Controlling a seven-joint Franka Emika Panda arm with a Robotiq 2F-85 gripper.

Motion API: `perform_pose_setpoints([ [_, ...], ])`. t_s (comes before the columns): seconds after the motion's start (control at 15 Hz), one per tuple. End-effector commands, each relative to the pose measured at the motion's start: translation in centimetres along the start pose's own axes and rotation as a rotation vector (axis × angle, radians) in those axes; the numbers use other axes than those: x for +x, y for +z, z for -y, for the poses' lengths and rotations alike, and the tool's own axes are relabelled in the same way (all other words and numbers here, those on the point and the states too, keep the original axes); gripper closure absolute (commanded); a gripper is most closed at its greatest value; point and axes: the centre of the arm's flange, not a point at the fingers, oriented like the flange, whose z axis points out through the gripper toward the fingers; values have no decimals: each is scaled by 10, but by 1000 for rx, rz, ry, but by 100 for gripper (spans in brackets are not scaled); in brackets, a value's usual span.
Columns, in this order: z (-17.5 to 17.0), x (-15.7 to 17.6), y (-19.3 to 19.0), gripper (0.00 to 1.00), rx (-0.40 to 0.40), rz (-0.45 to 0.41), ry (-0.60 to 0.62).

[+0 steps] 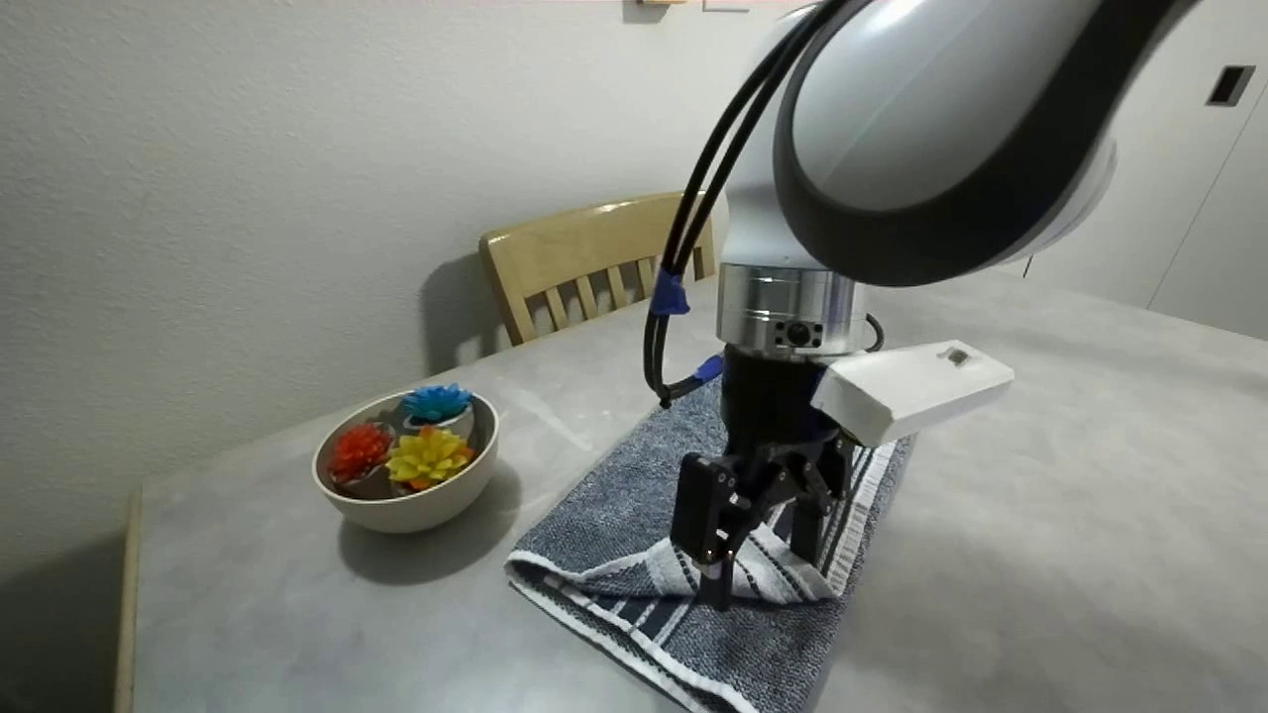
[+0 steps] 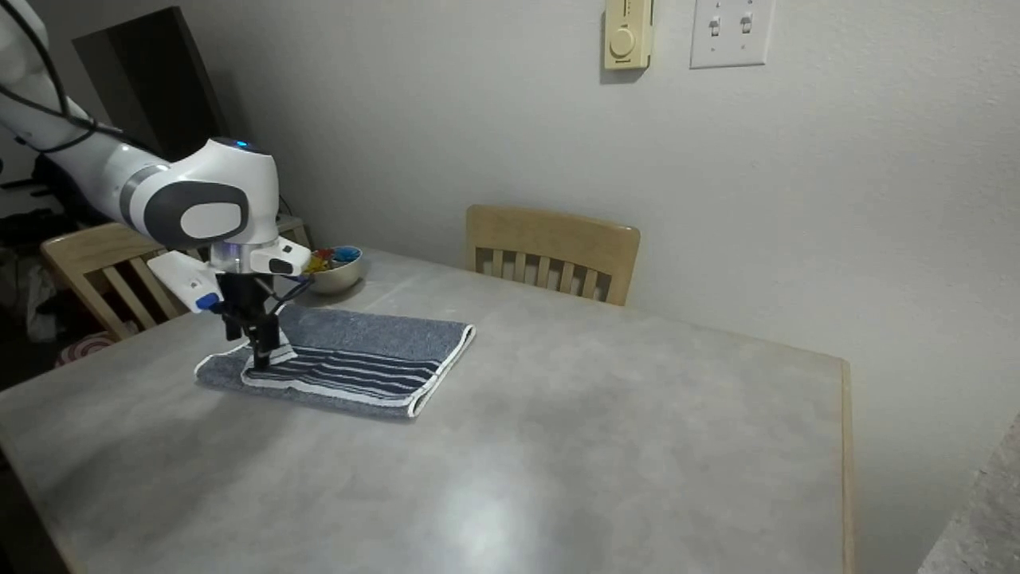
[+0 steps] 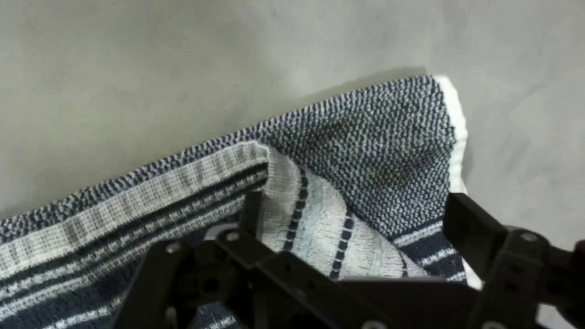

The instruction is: Unfold the gray towel once

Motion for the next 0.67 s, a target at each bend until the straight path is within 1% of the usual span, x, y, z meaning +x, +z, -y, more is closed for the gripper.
perform_pose_setpoints([
  [0.0, -11, -14, -5, 0, 12, -42, 48],
  [0.47, -18, -15, -3, 0, 19, -59, 73],
  [0.53, -19, -14, -3, 4, 22, -61, 74],
  [0.6, -20, -13, -2, 26, 24, -63, 77],
])
